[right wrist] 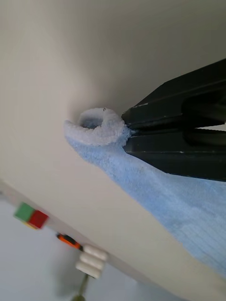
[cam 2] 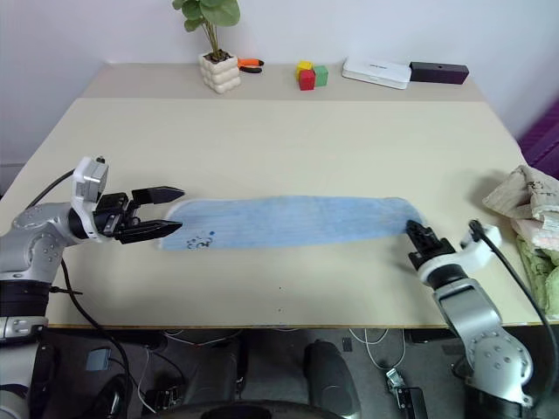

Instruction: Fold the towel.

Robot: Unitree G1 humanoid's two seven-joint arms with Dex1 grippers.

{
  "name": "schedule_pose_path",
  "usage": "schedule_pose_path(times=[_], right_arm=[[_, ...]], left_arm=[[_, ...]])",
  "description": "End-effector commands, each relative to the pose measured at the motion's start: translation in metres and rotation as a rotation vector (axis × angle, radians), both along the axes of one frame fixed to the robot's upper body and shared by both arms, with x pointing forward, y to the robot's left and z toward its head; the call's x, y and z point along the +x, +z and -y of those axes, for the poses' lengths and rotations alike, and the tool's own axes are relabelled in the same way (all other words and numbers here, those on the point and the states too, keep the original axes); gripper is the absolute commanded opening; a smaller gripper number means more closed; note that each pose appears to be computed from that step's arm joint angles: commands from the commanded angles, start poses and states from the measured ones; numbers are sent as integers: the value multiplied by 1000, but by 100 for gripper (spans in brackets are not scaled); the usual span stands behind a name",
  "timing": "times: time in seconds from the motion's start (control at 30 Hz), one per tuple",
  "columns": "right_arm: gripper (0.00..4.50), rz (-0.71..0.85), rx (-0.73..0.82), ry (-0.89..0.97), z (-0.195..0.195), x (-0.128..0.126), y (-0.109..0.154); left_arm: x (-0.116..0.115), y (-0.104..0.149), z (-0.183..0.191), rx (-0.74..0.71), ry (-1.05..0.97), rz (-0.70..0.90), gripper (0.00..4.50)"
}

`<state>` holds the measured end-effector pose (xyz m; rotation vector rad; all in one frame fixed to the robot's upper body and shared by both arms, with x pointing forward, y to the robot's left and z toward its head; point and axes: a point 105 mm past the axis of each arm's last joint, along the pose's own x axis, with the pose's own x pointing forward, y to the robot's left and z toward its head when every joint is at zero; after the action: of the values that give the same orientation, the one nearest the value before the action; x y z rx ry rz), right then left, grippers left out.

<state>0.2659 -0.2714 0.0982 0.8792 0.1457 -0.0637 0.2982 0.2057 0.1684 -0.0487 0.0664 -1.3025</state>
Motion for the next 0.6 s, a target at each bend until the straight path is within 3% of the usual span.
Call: schedule_pose_path(times=[0.03,0.2,0.37,0.43,0.6], right_arm=[[4,68,-98,52,-4,-4,22],[4,120,-334,145,-21,1,40],[4,220,-555,320,-61,10,58],[4,252,-711,443,-84,9,57],[4,338,-788,580,-114,9,64]], left_arm=[[0,11,-3,-18,3,47,450],[3,11,-1,-22,1,51,450],[4,13,-2,-20,3,57,450],[4,13,-2,-20,10,61,450],[-1,12,-3,-24,11,56,450]])
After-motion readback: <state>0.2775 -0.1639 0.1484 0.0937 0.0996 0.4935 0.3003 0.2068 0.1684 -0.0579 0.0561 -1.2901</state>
